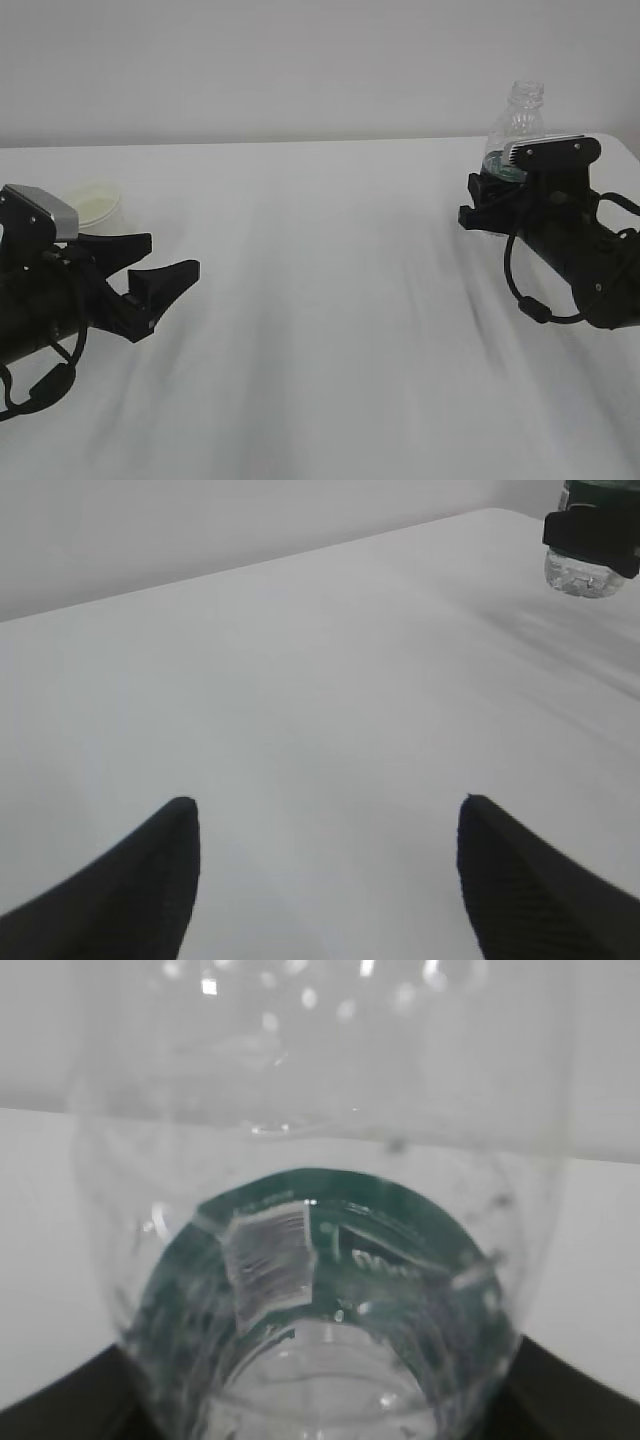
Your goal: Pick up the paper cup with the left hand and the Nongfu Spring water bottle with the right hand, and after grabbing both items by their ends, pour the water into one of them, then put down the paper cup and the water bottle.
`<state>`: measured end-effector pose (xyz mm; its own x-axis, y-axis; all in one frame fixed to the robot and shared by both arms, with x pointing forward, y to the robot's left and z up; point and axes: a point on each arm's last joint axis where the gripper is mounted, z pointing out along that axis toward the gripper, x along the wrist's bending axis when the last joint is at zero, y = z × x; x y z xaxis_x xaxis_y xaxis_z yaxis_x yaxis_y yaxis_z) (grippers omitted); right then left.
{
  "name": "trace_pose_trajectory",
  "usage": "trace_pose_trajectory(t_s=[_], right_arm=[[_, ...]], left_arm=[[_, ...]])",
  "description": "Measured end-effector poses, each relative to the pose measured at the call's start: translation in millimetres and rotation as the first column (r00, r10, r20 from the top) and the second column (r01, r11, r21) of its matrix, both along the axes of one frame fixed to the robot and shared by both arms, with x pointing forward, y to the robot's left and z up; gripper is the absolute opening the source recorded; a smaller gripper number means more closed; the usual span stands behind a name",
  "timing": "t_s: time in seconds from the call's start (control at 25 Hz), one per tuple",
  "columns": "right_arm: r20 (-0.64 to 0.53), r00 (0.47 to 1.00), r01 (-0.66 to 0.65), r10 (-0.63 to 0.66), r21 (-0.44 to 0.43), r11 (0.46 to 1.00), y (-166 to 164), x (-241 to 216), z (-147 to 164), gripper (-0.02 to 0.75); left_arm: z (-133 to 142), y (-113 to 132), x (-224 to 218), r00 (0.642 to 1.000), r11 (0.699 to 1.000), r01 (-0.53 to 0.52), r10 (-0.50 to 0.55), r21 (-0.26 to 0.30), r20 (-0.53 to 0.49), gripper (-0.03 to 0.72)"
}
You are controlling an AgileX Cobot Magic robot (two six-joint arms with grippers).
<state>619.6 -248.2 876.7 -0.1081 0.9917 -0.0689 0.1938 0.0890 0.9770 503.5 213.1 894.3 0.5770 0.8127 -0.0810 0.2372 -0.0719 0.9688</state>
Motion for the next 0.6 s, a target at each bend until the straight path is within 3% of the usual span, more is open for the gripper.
trace_pose_trajectory(t_s=[0.6], right_arm=[[0.025, 1.000, 0.002, -0.002, -0.003, 1.000, -0.3, -0.2, -26.3, 0.457]], left_arm=[[0.0, -0.4, -0.1, 1.000, 1.000, 0.002, -0.002, 0.000, 0.000, 0.575]])
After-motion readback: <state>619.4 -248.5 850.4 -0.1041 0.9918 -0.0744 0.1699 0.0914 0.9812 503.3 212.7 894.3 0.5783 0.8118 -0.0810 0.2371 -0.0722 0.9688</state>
